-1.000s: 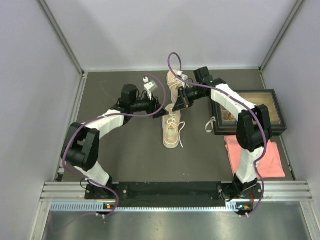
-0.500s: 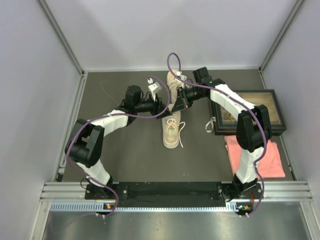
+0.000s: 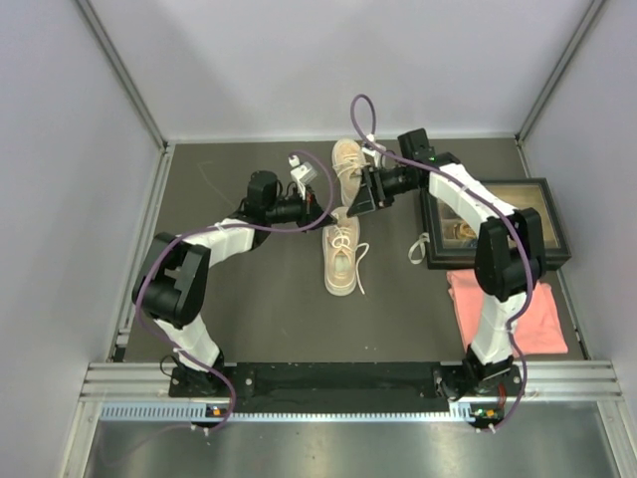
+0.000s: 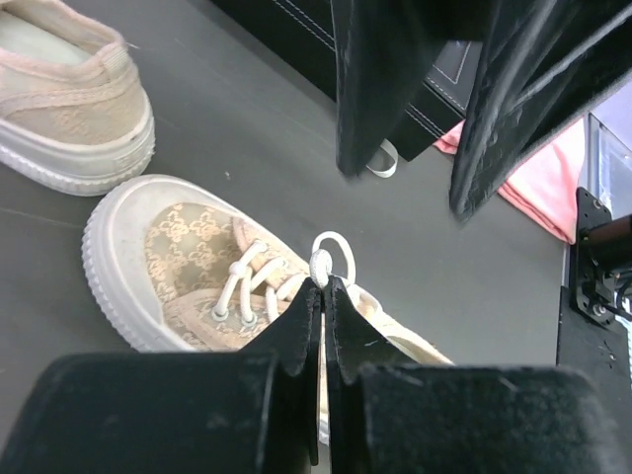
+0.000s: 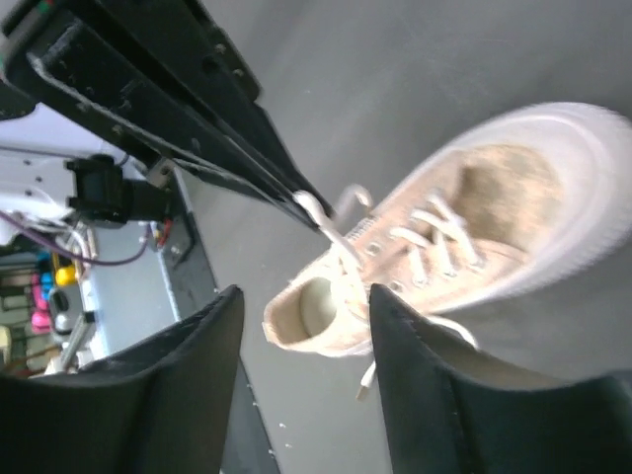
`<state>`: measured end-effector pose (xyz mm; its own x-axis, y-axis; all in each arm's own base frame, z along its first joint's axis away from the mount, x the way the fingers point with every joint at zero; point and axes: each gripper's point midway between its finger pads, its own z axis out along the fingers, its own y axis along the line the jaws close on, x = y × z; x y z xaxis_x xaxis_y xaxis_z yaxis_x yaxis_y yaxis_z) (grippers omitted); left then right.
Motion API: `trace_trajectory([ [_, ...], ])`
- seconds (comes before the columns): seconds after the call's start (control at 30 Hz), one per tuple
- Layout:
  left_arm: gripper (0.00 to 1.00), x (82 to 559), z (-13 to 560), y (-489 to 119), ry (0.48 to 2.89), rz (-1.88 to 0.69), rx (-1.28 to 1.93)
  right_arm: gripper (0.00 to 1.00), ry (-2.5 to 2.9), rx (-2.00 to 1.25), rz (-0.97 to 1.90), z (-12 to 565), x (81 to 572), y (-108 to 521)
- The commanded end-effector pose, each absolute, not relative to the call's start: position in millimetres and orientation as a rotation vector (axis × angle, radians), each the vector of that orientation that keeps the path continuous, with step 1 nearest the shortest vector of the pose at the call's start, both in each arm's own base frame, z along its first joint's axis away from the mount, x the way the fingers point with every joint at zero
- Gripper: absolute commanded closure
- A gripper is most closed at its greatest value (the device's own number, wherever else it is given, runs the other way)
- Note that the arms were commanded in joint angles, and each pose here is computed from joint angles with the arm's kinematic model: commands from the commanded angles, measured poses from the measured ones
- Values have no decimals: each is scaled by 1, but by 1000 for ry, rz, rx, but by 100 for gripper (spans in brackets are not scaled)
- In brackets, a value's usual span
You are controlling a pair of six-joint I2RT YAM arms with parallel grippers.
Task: Tie the shoes
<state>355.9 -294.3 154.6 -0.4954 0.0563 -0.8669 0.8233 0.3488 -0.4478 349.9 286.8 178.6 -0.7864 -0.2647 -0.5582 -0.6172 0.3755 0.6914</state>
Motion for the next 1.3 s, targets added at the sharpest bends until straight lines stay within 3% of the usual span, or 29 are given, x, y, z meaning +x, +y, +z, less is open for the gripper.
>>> trace_trajectory([
  [0.0, 100, 361, 157, -293, 1795, -1213, 747, 41, 2274, -764, 1328, 188, 349, 264],
  [0.17, 100, 362, 154, -292, 1816, -1207, 721, 33, 2384, -827, 1151, 138, 341, 242],
  [0.5, 100, 362, 146, -290, 1849, -1201, 718, 34, 2509, -831, 1094, 90, 344, 238],
  [0.93, 100, 363, 141, -288, 1877, -1194, 707, 48, 2596, -710, 1243, 67, 336, 249],
  [1.07, 100, 363, 139, -286, 1885, -1190, 711, 59, 2616, -707, 1257, 64, 326, 246],
  [1.27, 100, 362, 137, -284, 1890, -1199, 706, 55, 2627, -669, 1293, 61, 323, 248],
])
